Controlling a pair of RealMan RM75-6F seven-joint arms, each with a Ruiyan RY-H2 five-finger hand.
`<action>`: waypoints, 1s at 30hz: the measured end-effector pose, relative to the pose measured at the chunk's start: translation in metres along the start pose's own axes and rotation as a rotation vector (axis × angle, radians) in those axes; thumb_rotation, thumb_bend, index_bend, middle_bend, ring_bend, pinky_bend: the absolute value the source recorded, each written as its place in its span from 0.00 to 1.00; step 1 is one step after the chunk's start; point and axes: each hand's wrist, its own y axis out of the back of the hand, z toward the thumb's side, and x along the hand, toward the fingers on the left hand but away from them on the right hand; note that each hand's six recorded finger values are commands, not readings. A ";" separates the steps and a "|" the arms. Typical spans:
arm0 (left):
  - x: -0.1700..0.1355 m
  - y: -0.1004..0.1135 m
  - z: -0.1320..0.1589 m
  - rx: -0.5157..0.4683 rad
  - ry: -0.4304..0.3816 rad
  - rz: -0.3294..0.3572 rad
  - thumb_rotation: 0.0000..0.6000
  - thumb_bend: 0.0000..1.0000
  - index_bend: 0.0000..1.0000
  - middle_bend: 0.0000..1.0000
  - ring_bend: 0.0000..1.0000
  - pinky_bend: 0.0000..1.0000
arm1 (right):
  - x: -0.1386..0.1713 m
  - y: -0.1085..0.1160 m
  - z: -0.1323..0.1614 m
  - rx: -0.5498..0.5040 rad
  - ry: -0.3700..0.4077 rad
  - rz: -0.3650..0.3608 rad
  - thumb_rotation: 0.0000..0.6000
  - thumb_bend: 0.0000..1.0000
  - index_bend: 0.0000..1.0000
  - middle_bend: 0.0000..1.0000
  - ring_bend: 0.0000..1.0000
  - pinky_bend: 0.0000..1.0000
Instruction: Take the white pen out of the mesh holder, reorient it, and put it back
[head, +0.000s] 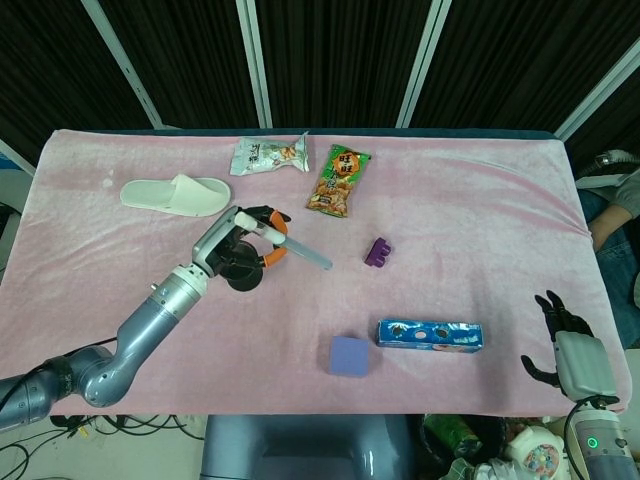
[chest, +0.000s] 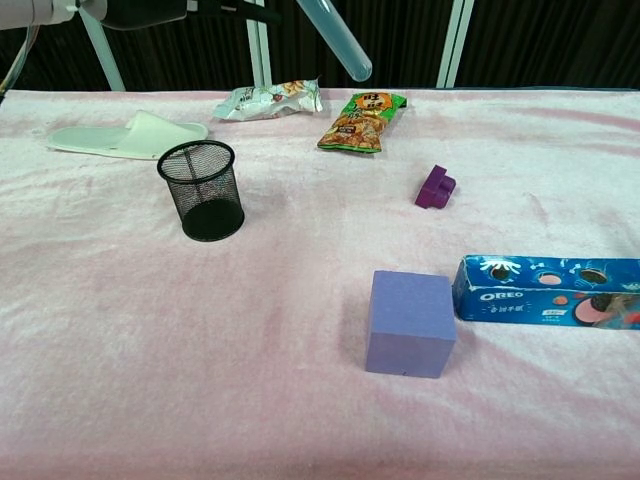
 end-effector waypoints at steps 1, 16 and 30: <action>0.000 0.001 0.000 0.012 -0.001 -0.001 1.00 0.42 0.67 0.63 0.22 0.25 | 0.000 0.000 0.000 0.000 0.000 0.000 1.00 0.19 0.00 0.00 0.16 0.17; 0.007 0.026 -0.009 1.164 -0.270 0.267 1.00 0.42 0.67 0.63 0.22 0.26 | 0.000 0.001 0.000 -0.004 -0.001 0.000 1.00 0.19 0.00 0.00 0.16 0.17; 0.006 -0.011 -0.005 0.896 -0.349 0.225 1.00 0.42 0.69 0.65 0.22 0.26 | 0.000 0.000 0.000 -0.004 0.001 0.000 1.00 0.19 0.00 0.00 0.16 0.17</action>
